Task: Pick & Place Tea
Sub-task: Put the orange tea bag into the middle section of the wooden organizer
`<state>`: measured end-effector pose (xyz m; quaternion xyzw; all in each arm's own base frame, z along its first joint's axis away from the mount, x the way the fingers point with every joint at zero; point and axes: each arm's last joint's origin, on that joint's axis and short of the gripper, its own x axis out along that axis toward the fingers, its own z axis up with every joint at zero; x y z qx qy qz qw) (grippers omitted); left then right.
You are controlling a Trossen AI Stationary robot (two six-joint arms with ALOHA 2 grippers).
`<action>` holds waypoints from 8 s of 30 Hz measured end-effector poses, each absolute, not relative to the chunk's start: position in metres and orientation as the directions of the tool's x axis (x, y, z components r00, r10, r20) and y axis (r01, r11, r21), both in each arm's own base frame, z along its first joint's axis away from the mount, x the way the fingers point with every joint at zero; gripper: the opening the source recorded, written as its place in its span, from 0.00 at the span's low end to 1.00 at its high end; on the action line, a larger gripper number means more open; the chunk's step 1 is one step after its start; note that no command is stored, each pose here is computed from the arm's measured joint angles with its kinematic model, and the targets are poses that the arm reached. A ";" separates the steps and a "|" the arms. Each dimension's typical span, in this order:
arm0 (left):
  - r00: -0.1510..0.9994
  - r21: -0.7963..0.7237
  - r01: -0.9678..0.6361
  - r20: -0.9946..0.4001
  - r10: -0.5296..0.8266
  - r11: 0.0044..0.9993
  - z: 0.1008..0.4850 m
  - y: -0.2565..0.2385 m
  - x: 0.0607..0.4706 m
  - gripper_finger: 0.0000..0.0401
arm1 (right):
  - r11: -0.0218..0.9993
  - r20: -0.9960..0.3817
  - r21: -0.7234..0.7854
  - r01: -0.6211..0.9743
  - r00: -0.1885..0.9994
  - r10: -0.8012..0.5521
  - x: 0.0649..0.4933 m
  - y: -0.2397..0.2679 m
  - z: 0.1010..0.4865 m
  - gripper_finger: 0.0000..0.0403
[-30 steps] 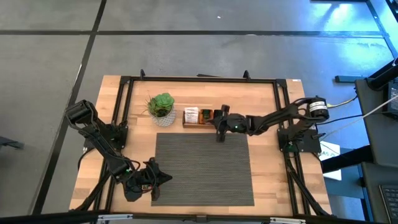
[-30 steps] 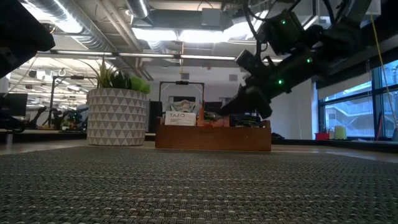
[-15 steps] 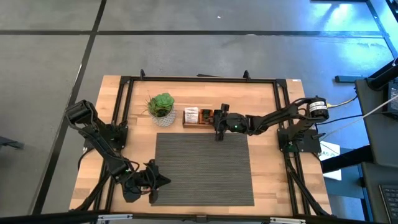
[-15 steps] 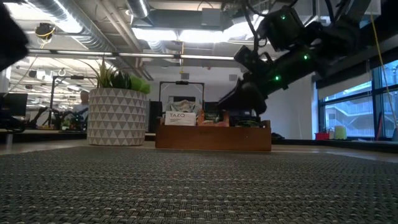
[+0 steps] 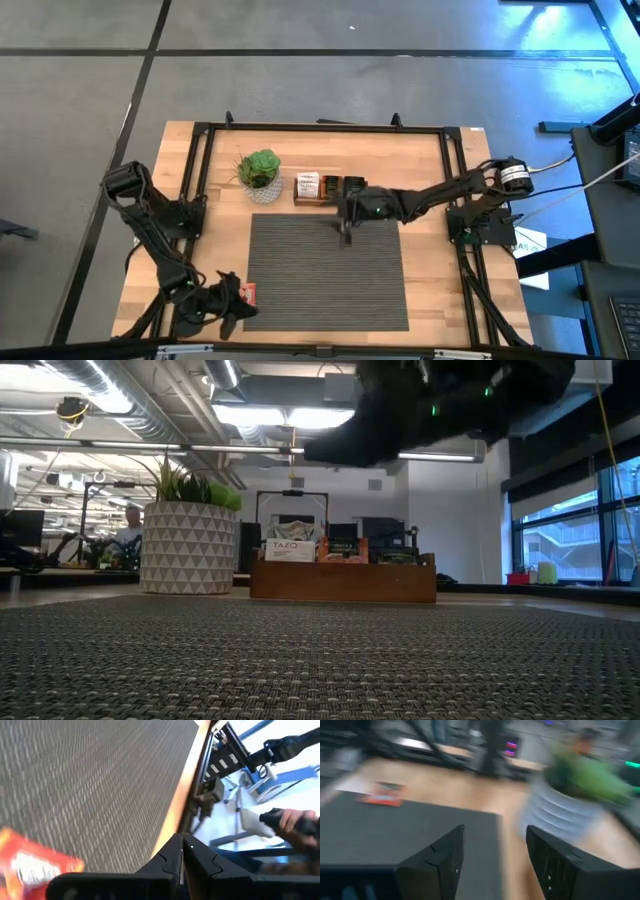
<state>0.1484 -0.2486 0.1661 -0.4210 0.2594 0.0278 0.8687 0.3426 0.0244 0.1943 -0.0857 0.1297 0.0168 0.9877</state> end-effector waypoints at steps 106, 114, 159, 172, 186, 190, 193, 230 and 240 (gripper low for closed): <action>0.595 -0.463 -0.644 -0.803 0.019 0.609 0.111 -0.225 0.141 0.03 | 0.784 -0.584 0.620 0.028 0.684 0.437 0.544 0.129 0.109 0.31; 0.609 -0.463 -0.641 -0.793 0.037 0.612 0.111 -0.224 0.141 0.02 | 0.805 -0.583 0.594 -0.008 0.685 0.437 0.544 0.129 0.109 0.10; 0.965 -0.450 -0.253 -0.181 0.190 0.856 0.178 -0.244 0.156 0.04 | 0.995 -0.559 0.097 0.020 0.828 0.038 0.399 0.114 0.193 0.01; 0.937 -0.410 -0.349 -0.158 0.311 0.843 0.188 -0.212 0.209 0.12 | 0.992 -0.014 0.081 0.099 0.995 -0.098 0.307 0.133 0.216 0.01; 0.943 -0.521 -0.321 -0.098 0.318 0.791 0.206 -0.164 0.261 0.42 | 0.998 0.255 0.018 0.057 0.965 -0.060 0.311 0.137 0.220 0.01; 0.959 -0.422 -0.278 -0.071 0.275 0.863 0.211 -0.153 0.271 0.40 | 0.996 0.270 -0.029 0.085 0.960 -0.074 0.312 0.137 0.224 0.01; 0.973 -0.246 -0.223 0.006 0.232 0.943 0.221 -0.153 0.273 0.37 | 0.991 0.287 -0.054 0.125 0.952 -0.105 0.312 0.136 0.226 0.01; 0.936 -0.058 -0.287 0.197 0.293 0.956 0.246 -0.147 0.271 0.04 | 0.994 0.140 -0.109 0.031 0.990 -0.016 0.319 0.129 0.214 0.26; 0.967 -0.077 -0.250 0.039 0.253 0.965 0.225 -0.161 0.267 0.02 | 0.999 -0.169 0.049 -0.018 0.985 0.026 0.295 0.114 0.231 0.57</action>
